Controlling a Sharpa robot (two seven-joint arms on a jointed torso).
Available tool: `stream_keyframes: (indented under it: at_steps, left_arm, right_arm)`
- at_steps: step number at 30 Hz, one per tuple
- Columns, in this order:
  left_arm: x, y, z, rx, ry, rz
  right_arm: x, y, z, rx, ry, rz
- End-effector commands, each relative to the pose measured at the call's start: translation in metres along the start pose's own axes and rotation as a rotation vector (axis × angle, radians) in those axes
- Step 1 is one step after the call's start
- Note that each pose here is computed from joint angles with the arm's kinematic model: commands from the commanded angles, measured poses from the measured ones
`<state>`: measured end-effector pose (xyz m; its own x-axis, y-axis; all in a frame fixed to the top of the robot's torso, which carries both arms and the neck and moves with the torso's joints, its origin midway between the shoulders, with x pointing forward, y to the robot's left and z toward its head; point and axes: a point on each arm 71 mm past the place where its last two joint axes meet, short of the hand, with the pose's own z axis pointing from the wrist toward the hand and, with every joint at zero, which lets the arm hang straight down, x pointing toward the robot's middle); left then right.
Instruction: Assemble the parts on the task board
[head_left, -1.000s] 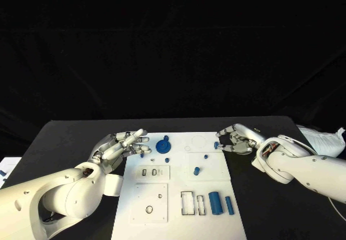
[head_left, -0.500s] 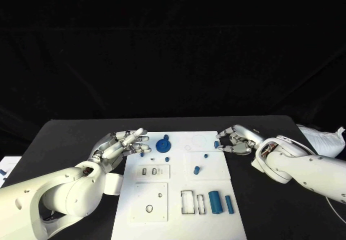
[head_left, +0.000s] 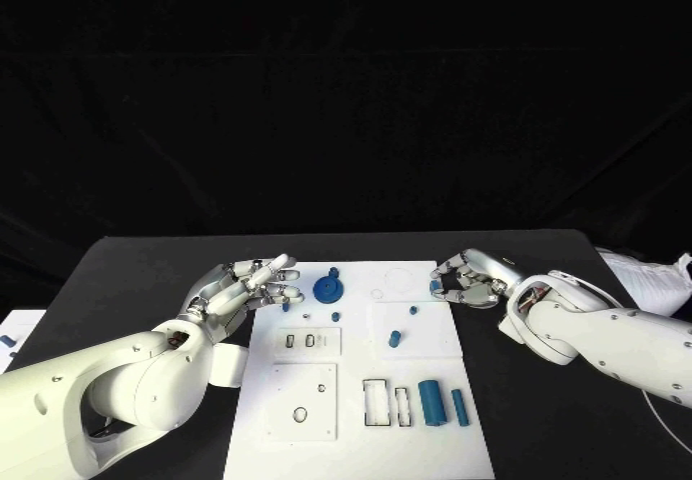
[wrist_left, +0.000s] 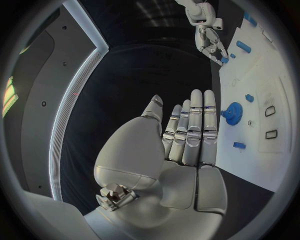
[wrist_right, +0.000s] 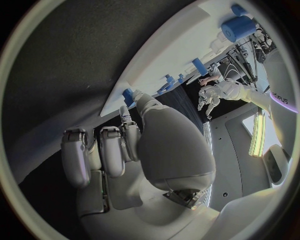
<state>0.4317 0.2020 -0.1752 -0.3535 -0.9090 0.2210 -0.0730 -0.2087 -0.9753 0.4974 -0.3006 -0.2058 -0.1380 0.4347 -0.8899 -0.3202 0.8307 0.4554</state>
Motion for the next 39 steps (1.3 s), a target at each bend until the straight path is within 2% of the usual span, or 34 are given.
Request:
stream_keyframes:
  at_steps: [1, 27, 39]
  left_arm:
    - [0.0024, -0.0007, 0.0004, 0.009, 0.021, -0.011]
    - [0.0019, -0.0008, 0.0001, 0.008, 0.019, -0.01]
    - [0.0012, -0.0009, 0.0, 0.009, 0.017, -0.009]
  right_arm:
    - [0.0027, 0.0004, 0.0011, 0.005, 0.019, 0.007]
    - [0.008, 0.0021, 0.0042, 0.014, 0.053, 0.002]
    - [0.0073, 0.0047, 0.0059, 0.024, 0.021, -0.003]
